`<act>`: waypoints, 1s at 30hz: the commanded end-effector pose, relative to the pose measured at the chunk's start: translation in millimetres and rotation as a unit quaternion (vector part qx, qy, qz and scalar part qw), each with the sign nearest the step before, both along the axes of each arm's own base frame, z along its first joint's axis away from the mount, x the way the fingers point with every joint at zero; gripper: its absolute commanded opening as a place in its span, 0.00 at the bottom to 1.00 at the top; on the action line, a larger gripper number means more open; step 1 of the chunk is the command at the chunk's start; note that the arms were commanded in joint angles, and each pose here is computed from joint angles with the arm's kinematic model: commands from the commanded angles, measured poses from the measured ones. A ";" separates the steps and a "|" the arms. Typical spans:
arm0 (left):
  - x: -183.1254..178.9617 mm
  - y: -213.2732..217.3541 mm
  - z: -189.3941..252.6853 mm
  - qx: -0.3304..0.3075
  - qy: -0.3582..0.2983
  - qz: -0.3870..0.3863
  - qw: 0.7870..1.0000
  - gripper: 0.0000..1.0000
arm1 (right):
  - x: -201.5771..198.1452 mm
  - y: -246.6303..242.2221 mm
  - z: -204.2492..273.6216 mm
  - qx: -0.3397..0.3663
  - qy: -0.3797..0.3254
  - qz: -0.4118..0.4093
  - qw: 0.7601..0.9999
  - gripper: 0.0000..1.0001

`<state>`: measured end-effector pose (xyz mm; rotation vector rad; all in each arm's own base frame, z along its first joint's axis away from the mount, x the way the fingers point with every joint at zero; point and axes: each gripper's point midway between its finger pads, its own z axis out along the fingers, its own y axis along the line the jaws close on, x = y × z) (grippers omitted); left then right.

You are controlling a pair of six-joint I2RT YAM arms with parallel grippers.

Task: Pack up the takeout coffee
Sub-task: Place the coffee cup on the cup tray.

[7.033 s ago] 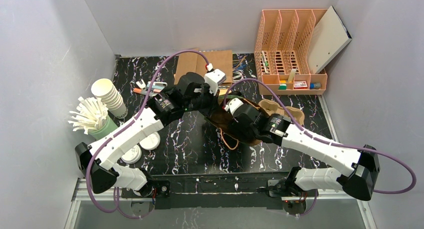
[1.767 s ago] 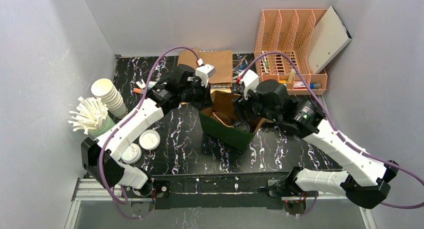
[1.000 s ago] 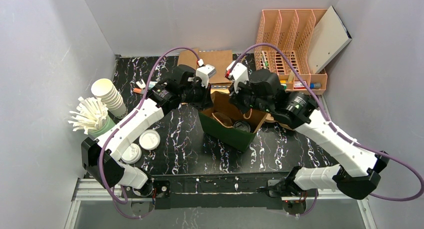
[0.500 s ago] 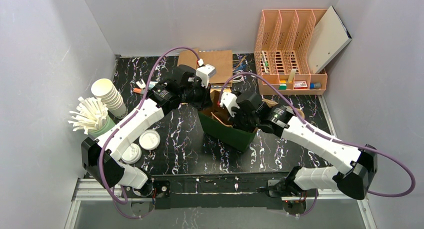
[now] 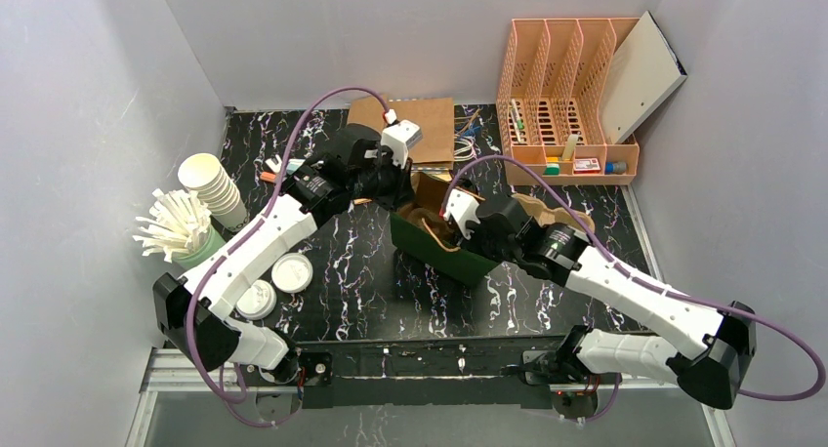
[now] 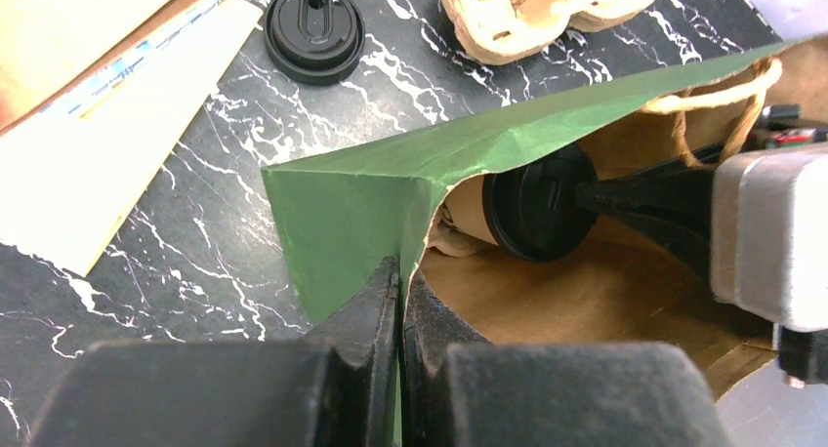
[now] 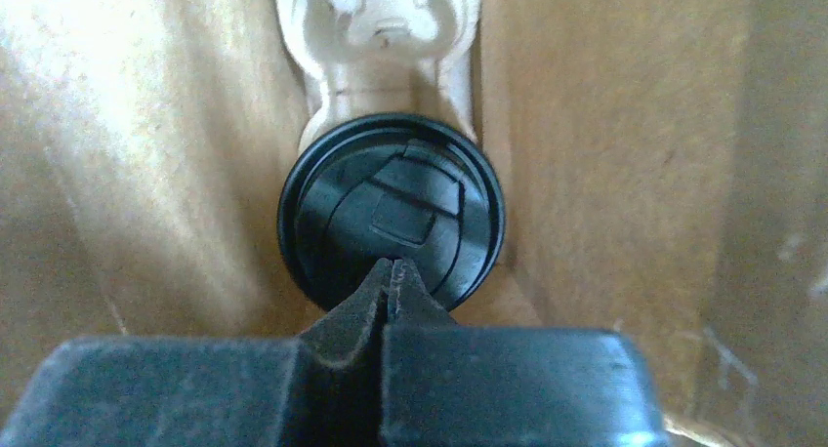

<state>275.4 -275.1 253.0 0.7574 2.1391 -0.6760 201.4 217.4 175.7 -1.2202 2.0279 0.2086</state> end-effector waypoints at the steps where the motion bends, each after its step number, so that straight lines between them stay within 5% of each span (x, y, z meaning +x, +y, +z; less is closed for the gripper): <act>1: 10.5 -3.3 47.9 -0.033 -0.065 0.008 0.997 0.00 | 5.9 1.5 8.5 0.027 -0.038 -0.006 0.999 0.01; 15: 7.7 -15.8 61.6 -0.022 -0.102 -0.010 0.995 0.00 | 28.0 -1.9 34.6 0.105 -0.148 -0.045 0.982 0.01; 30: -19.1 -32.0 48.6 0.039 -0.132 -0.061 0.989 0.00 | 30.9 -12.0 35.7 0.165 -0.139 -0.126 0.968 0.01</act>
